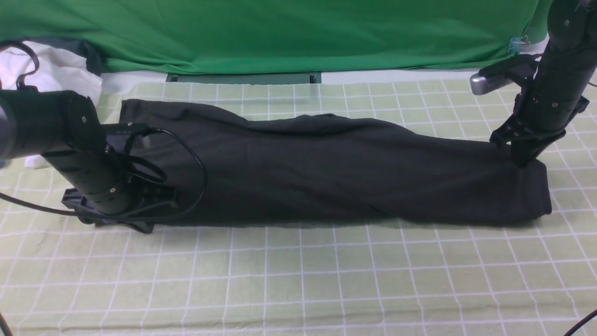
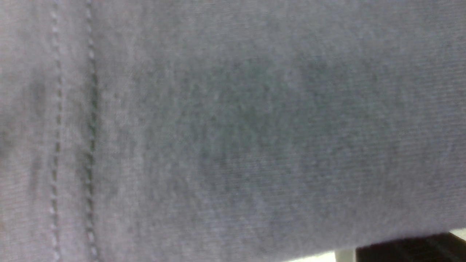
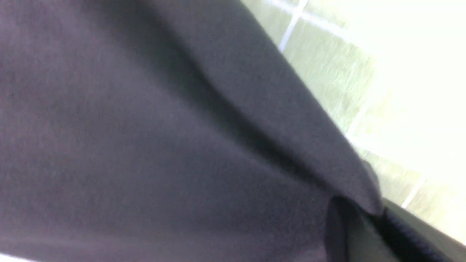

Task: Fold a long-sleeved shirt over a green coffee tablecloth.
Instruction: 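Pull the folded dark garment lengthwise by its ends to straighten it flat on the table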

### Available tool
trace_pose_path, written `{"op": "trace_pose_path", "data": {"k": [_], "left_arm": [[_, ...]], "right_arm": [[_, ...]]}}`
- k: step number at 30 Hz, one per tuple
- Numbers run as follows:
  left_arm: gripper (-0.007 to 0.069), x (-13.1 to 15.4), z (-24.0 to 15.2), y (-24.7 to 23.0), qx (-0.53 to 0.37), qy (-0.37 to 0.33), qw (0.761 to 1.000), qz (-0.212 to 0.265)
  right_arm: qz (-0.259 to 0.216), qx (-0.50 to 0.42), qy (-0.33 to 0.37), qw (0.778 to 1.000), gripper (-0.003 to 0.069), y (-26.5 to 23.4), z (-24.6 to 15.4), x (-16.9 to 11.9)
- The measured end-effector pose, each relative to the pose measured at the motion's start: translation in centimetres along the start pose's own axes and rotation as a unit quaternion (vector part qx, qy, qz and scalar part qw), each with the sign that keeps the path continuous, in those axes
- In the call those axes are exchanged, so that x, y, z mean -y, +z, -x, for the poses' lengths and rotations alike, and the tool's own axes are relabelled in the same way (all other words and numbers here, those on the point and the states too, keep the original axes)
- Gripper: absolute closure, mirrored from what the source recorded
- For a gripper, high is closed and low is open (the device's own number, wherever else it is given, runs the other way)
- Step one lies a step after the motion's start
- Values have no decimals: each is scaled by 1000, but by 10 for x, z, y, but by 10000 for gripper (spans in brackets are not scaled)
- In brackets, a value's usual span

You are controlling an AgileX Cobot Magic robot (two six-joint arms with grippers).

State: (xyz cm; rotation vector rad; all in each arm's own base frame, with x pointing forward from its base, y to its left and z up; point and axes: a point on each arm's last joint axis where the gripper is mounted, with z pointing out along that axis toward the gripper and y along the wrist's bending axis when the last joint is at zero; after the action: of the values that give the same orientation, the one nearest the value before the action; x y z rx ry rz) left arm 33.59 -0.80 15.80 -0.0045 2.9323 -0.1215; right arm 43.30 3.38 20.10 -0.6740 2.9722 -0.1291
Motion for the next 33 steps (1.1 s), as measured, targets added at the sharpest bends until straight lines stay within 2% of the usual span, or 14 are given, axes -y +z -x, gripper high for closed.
{"op": "trace_pose_path", "data": {"k": [2, 5, 8, 10, 12, 13, 15, 16, 26, 31, 33], "left_arm": [[612, 0, 0, -2, 4, 0, 1000, 0], [612, 1, 1, -14, 23, 2, 1000, 0], [612, 3, 2, -33, 53, 4, 999, 0], [612, 4, 2, -47, 73, 3, 997, -2], [612, 5, 0, -59, 89, 3, 996, -5], [612, 6, 0, -62, 92, 3, 996, -5], [612, 8, -7, -84, 106, 7, 994, -7], [612, 9, -11, -94, 108, 8, 994, -9], [612, 19, -53, -176, 173, 14, 984, -32], [612, 22, -76, -210, 220, 20, 975, -38], [612, 23, -83, -218, 230, 22, 972, -39]], "right_arm": [[-45, 11, 2, 999, 475, -5, 4, 9], [-132, 11, 49, 990, 322, -22, 5, 29], [-162, 13, 96, 982, 211, -43, 6, 38], [-136, 34, 119, 983, 176, -58, 6, 35], [-93, 50, 135, 985, 168, -66, 5, 28], [-87, 51, 137, 985, 168, -66, 6, 27], [-24, 72, 143, 987, 164, -76, 6, 15], [-10, 72, 143, 987, 162, -76, 4, 11], [26, -16, 160, 987, 151, -22, -29, 11], [35, -11, 175, 984, 76, 4, -28, 15], [42, -16, 177, 983, 67, 15, -25, 14]]}}
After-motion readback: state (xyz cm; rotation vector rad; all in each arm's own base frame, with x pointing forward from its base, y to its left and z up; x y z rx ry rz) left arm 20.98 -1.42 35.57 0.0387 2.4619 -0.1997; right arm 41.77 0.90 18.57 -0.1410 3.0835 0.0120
